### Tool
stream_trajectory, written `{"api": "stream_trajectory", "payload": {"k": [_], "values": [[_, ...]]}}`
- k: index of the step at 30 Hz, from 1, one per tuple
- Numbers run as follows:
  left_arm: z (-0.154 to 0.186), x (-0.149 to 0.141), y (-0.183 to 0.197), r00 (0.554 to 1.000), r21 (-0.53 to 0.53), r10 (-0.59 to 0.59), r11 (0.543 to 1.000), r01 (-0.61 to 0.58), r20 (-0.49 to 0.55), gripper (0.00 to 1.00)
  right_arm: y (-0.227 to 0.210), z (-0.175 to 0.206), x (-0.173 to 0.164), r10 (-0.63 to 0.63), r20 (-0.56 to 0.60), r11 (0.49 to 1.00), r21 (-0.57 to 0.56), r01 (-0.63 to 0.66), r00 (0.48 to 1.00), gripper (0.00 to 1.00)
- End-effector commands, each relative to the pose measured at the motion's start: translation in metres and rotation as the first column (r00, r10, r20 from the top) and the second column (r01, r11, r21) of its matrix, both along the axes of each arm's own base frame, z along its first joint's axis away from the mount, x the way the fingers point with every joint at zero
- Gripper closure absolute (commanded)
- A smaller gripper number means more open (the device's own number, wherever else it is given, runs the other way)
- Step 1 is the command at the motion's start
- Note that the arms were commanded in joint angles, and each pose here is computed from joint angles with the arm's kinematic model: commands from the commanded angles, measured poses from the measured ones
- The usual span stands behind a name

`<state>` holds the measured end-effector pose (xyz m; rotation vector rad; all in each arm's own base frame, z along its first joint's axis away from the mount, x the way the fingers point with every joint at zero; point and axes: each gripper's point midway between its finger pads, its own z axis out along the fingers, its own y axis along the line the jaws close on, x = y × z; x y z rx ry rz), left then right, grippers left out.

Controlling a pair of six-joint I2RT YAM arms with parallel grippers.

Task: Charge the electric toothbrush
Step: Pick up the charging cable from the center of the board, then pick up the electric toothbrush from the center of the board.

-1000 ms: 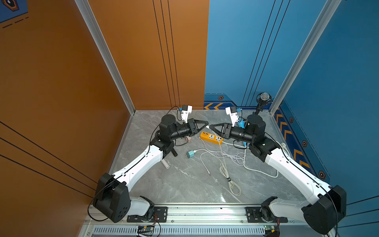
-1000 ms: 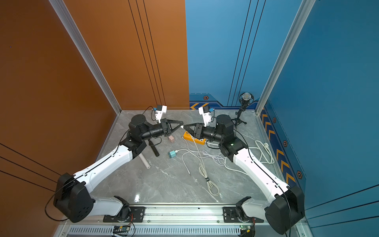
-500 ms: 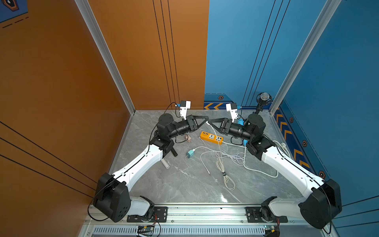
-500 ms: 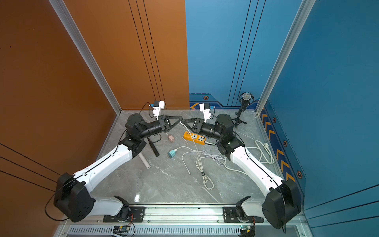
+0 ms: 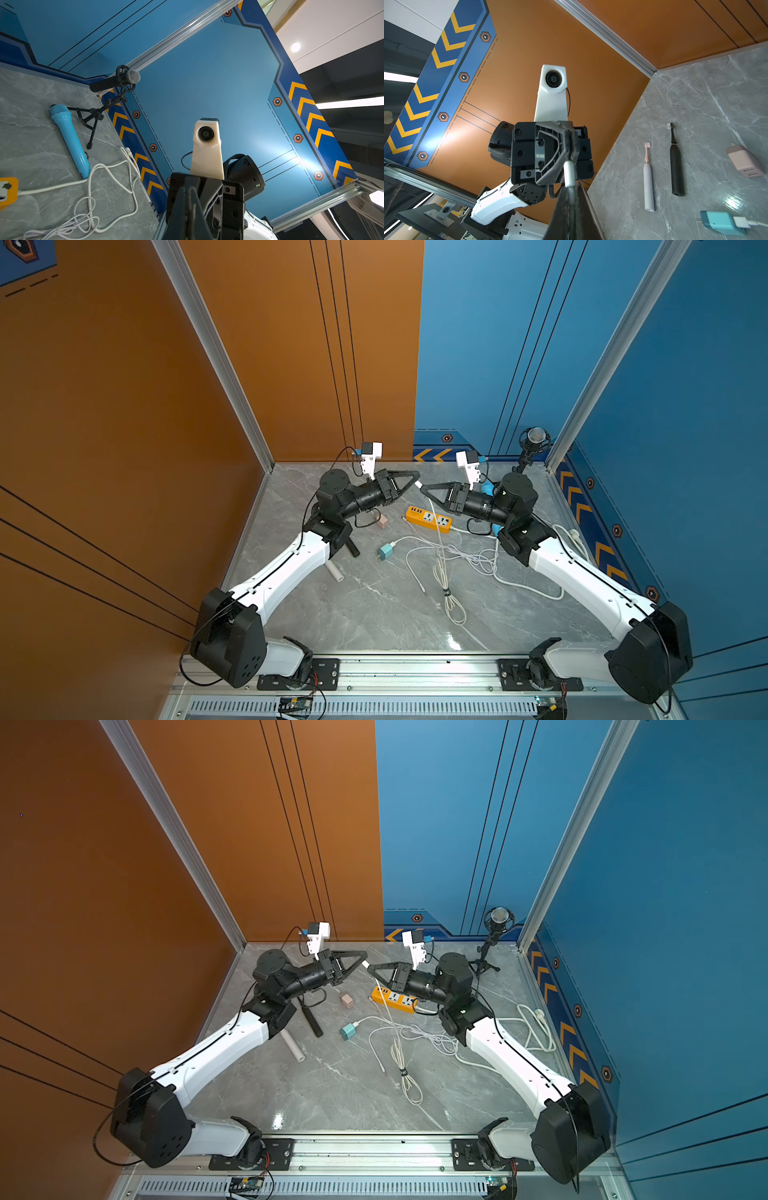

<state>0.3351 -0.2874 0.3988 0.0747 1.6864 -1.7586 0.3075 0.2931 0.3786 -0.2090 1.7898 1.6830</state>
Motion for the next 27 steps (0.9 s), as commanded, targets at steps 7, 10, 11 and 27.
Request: {"api": "stream_trajectory", "payload": {"k": [7, 10, 11, 27], "values": [[-0.047, 0.02, 0.044, 0.981, 0.148, 0.194, 0.971, -0.19, -0.007, 0.49, -0.019, -0.029, 0.007, -0.078, 0.072, 0.975, -0.202, 0.091, 0.994, 1.0], [-0.114, 0.017, 0.116, 0.853, 0.605, 0.522, 0.687, -0.402, -0.026, 0.51, -0.032, -0.067, 0.01, -0.104, 0.073, 0.918, -0.377, 0.124, 0.992, 1.0], [-0.131, 0.01, 0.148, 0.785, 0.729, 0.619, 0.525, -0.439, 0.027, 0.51, -0.035, -0.076, 0.01, -0.103, 0.074, 0.895, -0.428, 0.125, 0.992, 1.0], [-0.303, 0.018, 0.211, 0.522, 0.908, 0.787, 0.416, -0.054, -0.329, 0.44, -0.02, -0.123, -0.001, -0.021, 0.013, 0.819, -0.573, 0.024, 1.0, 1.0]]}}
